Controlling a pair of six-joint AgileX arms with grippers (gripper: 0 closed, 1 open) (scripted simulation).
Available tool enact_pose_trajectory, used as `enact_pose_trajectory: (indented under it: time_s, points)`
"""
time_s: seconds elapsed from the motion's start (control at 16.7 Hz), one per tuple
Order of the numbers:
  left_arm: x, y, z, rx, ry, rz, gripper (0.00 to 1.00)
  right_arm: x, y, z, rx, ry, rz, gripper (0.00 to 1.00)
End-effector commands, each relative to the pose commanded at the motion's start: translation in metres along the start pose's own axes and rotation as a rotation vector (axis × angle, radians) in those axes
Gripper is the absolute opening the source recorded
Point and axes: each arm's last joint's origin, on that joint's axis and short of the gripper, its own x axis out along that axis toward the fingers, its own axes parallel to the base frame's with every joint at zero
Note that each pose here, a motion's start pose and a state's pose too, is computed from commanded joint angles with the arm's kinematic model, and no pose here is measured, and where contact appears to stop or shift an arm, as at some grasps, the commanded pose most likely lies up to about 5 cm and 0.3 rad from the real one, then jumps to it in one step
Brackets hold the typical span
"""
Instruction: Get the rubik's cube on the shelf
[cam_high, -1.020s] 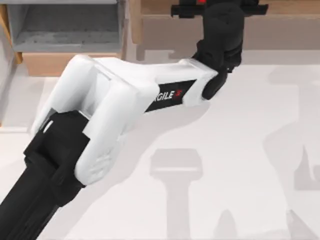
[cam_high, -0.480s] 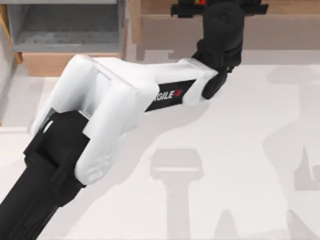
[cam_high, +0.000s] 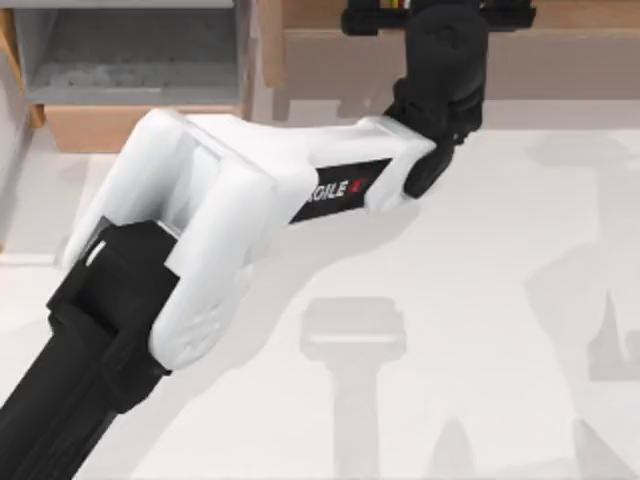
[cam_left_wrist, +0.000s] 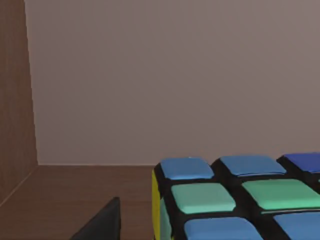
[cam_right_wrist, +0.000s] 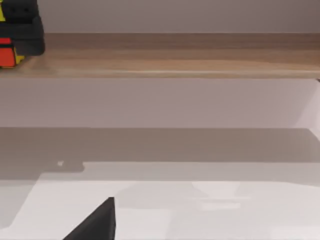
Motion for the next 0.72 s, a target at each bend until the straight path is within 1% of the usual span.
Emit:
enact_pose_trajectory:
  time_s: [0.18, 0.3, 0.42, 0.54, 0.6, 0.72]
  points:
    - [-0.002, -0.002, 0.003, 0.002, -0.004, -0.009, 1.00, 0.000, 0.000, 0.000, 0.000, 0.000, 0.000, 1.00]
    - [-0.007, -0.006, 0.020, 0.018, -0.032, -0.043, 1.00, 0.000, 0.000, 0.000, 0.000, 0.000, 0.000, 1.00]
    - [-0.016, -0.012, 0.050, 0.048, -0.087, -0.098, 1.00, 0.000, 0.000, 0.000, 0.000, 0.000, 0.000, 1.00]
    - [-0.024, -0.011, 0.087, 0.097, -0.165, -0.151, 1.00, 0.000, 0.000, 0.000, 0.000, 0.000, 0.000, 1.00]
    - [-0.026, -0.006, 0.106, 0.131, -0.210, -0.169, 1.00, 0.000, 0.000, 0.000, 0.000, 0.000, 0.000, 1.00]
    - [-0.021, 0.016, 0.142, 0.220, -0.307, -0.170, 1.00, 0.000, 0.000, 0.000, 0.000, 0.000, 0.000, 1.00]
